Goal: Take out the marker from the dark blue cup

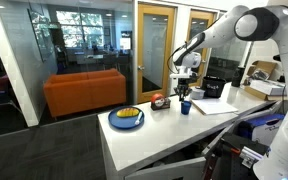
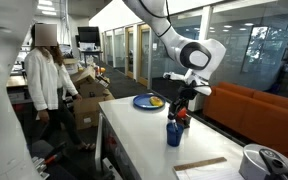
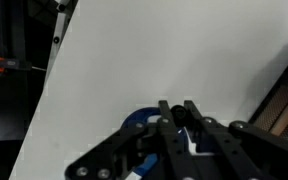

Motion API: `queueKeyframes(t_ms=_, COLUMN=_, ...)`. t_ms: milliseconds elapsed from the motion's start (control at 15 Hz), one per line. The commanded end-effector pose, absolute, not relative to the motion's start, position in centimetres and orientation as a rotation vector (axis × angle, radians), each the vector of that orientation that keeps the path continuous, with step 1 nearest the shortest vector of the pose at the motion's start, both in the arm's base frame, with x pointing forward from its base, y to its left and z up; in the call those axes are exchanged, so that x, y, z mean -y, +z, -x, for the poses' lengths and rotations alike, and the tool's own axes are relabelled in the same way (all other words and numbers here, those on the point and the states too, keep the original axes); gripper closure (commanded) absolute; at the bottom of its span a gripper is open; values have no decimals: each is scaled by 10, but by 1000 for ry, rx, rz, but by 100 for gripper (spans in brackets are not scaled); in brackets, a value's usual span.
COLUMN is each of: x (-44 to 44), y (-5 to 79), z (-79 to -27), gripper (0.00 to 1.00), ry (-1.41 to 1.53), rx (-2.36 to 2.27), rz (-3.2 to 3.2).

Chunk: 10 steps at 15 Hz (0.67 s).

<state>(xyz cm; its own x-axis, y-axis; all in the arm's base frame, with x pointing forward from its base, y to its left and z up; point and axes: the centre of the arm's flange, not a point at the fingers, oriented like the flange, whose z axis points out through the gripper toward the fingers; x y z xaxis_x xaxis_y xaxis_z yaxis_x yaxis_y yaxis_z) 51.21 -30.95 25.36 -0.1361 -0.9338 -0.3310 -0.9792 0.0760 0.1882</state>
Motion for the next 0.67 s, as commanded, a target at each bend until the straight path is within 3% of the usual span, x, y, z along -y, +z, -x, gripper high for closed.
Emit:
queueKeyframes(t_ms=0, x=309, y=281, z=-508, gripper=95, ry=530, rx=-2220, rz=1944)
queueKeyframes(t_ms=600, x=286, y=345, z=-500, gripper=95, ry=357, rx=-2207, rz=1994)
